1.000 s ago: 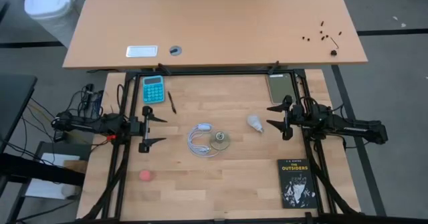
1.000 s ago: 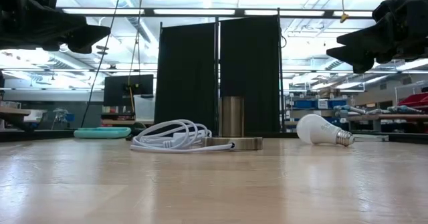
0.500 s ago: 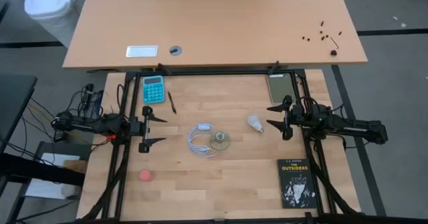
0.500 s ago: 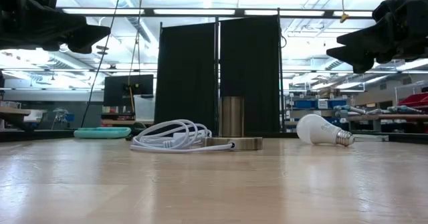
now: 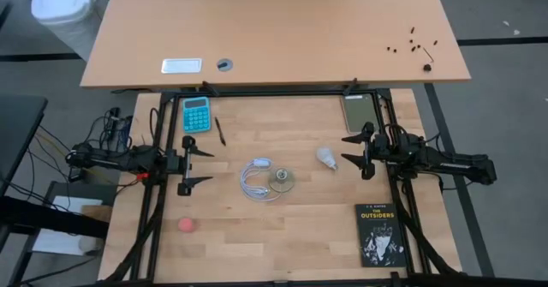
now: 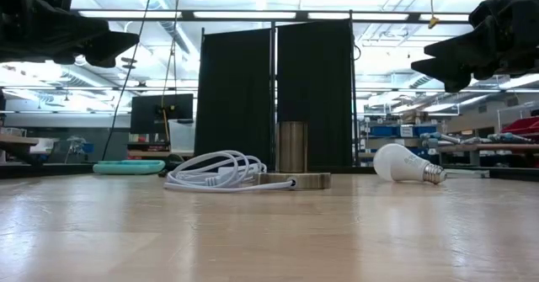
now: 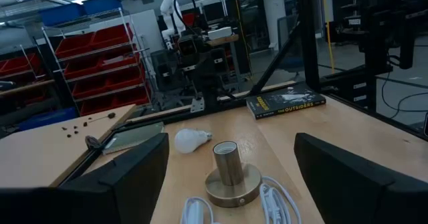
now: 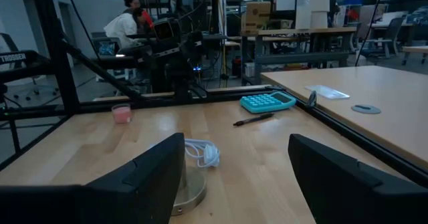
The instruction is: Screw lightbulb
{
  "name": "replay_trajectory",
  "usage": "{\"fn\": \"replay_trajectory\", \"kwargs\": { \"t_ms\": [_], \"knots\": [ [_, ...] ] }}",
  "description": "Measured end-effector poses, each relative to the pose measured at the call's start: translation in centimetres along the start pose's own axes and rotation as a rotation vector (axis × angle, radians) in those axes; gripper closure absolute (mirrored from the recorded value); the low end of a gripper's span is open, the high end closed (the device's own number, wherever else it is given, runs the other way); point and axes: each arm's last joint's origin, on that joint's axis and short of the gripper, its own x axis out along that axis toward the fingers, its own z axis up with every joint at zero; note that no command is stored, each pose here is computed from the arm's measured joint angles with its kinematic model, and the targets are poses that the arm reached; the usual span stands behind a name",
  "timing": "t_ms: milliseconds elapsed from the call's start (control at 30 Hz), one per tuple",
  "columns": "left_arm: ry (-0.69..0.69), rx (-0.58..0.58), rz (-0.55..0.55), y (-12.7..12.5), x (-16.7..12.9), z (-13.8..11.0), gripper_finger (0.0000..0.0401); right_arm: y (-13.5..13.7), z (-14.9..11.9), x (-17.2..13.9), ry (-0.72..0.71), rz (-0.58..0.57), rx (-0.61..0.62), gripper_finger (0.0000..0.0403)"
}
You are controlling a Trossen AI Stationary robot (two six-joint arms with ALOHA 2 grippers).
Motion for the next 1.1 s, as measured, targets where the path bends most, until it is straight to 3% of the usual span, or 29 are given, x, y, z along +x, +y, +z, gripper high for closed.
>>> {"fn": "replay_trajectory", "kwargs": {
  "t_ms": [200, 367, 633, 1100],
  "knots": [
    [-0.003, 0.0, 0.002, 0.0, 0.0, 0.0, 0.0071, 0.0, 0.0, 0.0, 0.001, -0.001, 0.0, 0.0124],
    [-0.085, -0.014, 0.036, 0.2, 0.0, 0.8, 0.0071, 0.0, 0.1, 0.0, -0.013, 0.0, 0.0, 0.0124],
    [-0.194, -0.26, 0.027, 0.5, -0.2, 1.8, 0.0071, 0.1, 1.1, -0.1, -0.117, 0.007, 0.017, 0.0124],
    [-0.278, -0.287, 0.138, 1.0, -0.4, 2.6, 0.0071, 0.1, 3.0, -0.5, -0.317, 0.006, 0.192, 0.0124]
  ]
}}
